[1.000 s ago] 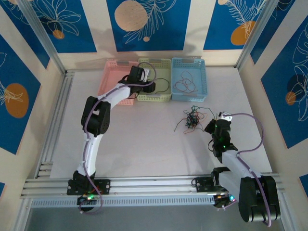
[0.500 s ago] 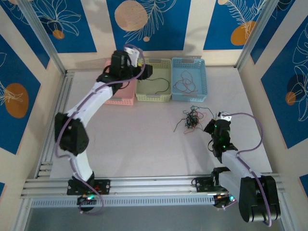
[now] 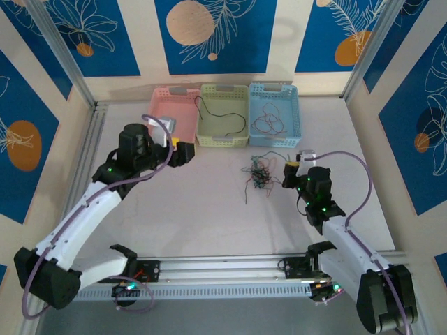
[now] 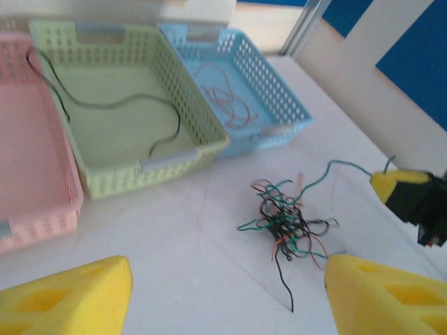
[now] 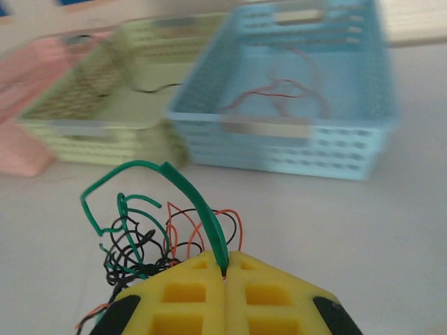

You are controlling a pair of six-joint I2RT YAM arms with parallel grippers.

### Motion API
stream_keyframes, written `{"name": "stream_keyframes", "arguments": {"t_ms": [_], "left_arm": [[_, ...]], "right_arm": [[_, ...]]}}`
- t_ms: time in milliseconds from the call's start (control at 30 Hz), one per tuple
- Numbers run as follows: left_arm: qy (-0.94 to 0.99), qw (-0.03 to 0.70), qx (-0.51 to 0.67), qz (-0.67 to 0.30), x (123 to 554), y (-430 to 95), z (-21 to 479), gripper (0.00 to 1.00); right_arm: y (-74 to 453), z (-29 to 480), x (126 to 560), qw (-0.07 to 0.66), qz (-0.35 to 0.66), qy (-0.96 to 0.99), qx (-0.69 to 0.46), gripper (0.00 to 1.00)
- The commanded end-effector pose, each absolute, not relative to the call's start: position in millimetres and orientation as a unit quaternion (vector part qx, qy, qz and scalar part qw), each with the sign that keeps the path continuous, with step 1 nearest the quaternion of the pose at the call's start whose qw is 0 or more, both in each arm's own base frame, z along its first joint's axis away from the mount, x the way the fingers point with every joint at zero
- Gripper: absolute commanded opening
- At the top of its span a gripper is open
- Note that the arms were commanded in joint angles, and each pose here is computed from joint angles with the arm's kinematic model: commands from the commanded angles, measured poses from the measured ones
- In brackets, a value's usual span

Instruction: Untangle the cables

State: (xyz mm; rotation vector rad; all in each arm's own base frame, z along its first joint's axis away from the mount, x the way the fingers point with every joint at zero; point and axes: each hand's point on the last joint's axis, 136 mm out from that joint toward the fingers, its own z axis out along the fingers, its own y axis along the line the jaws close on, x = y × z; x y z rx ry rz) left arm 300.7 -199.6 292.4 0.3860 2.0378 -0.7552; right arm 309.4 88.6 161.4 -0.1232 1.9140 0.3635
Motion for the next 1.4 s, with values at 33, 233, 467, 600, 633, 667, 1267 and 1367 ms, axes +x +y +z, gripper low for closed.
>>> {"name": "stream_keyframes", "arguments": {"t_ms": [33, 233, 467, 600, 633, 667, 1267, 1367], "left_arm": [[0.845, 0.369, 0.181, -0.343, 264, -208, 273, 0.73], [0.857, 0.28, 0.245, -0.358, 248, -240, 243, 0.73], [0.876, 0.201, 0.322, -0.299, 221, -273, 176, 0.7], [0.877, 0.185, 0.341, -0.282, 211, -266, 155, 0.69], [0.879, 0.176, 0.341, -0.281, 208, -265, 148, 0.68], [0.881, 0.165, 0.343, -0.281, 205, -266, 143, 0.66], [0.883, 0.158, 0.373, -0.238, 215, -266, 106, 0.52], [0.884, 0.147, 0.376, -0.237, 212, -266, 96, 0.6]], "right_arm": [[168, 193, 285, 0.549, 0.286, 0.756, -0.212, 0.0], [223, 182, 266, 0.514, 0.321, 0.734, -0.306, 0.0], [220, 177, 271, 0.522, 0.31, 0.74, -0.288, 0.0], [216, 176, 273, 0.526, 0.312, 0.741, -0.278, 0.0], [216, 176, 273, 0.525, 0.312, 0.742, -0.277, 0.0], [215, 176, 274, 0.527, 0.311, 0.741, -0.276, 0.0], [212, 174, 274, 0.53, 0.308, 0.743, -0.268, 0.0], [212, 175, 275, 0.531, 0.308, 0.743, -0.267, 0.0]]}}
